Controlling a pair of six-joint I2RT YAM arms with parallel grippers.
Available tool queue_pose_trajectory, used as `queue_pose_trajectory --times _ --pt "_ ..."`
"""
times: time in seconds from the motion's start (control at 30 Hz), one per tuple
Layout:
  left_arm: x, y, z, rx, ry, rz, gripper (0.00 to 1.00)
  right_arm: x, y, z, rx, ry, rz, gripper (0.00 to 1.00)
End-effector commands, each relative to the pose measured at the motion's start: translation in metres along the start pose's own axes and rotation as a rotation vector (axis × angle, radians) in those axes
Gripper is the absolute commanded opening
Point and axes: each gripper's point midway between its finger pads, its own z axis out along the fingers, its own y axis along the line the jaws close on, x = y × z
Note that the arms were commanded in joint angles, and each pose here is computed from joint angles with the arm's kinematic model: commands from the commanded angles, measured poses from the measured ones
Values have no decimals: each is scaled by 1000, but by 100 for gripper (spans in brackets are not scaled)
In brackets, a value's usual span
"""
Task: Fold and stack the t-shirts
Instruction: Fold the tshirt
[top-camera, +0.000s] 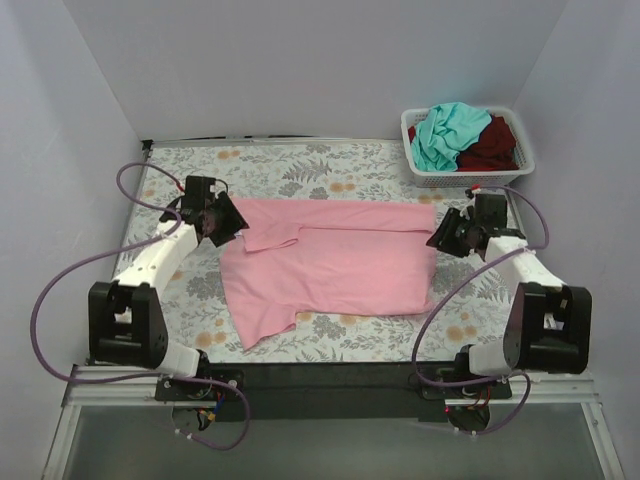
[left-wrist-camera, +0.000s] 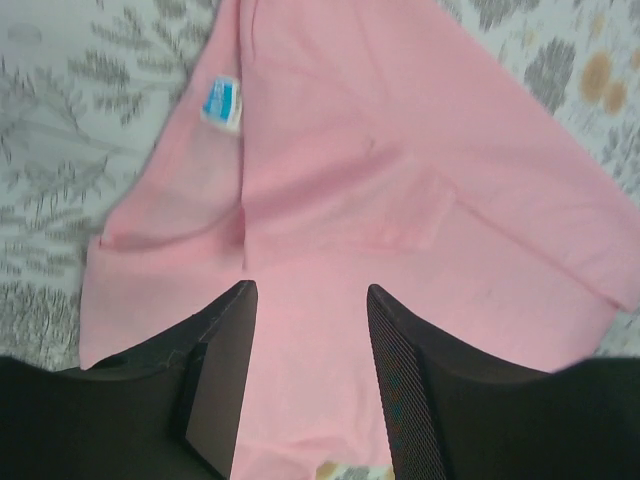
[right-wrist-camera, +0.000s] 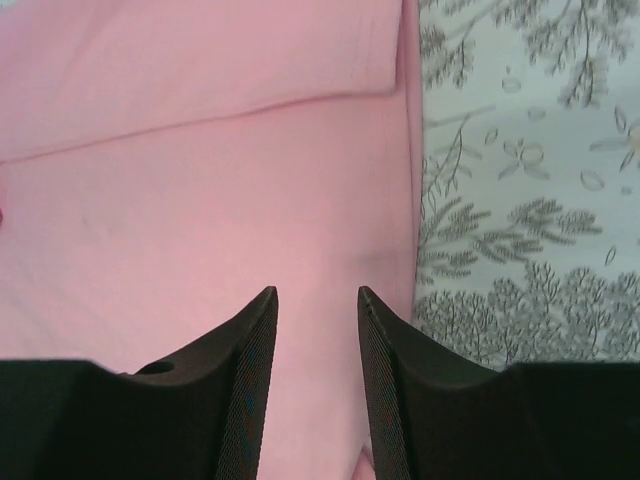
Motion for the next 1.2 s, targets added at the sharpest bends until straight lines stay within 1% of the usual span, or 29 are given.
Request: queue_pose_trajectory --times 0.0,0.03,0.07,0.1,0.13,0.2,0.23,0.3,0.47,0.5,0.7,0.8,0.93,1.03,1.1,1.17 --pt "44 23 -22 -45 62 68 47 39 -9 -19 48 47 70 44" --pt "62 34 -23 -59 90 76 48 41 -13 -24 74 38 79 47" --pt "62 32 -35 -32 61 81 48 46 -17 -28 92 35 90 47" --pt "66 36 -37 -34 59 81 48 46 -20 -35 116 5 93 48" --pt "69 40 -39 -36 48 82 49 60 -26 -37 140 34 107 49" --pt "74 48 -42 -26 22 88 49 69 -28 -44 151 37 123 49" --pt "71 52 -44 -38 -7 93 49 83 -34 -45 168 66 142 49" --pt "70 56 -45 -39 -38 99 49 91 -36 -49 180 63 168 48" --pt "64 62 -42 -39 -108 114 49 122 -43 -55 211 134 220 48" --pt "66 67 -40 -48 -112 114 50 126 -43 -56 207 145 225 48" --pt "58 67 -41 -50 -161 119 50 138 -36 -56 175 192 263 48" --pt "57 67 -40 -55 -162 119 50 146 -30 -54 138 238 280 48" --pt "55 67 -41 -59 -170 121 50 155 -31 -55 139 265 289 47" --pt "55 68 -41 -60 -174 121 50 158 -34 -59 155 266 282 43" --pt "55 68 -40 -62 -169 121 50 156 -36 -61 171 257 270 39" --pt "56 68 -40 -61 -168 121 50 154 -37 -65 182 254 263 26"
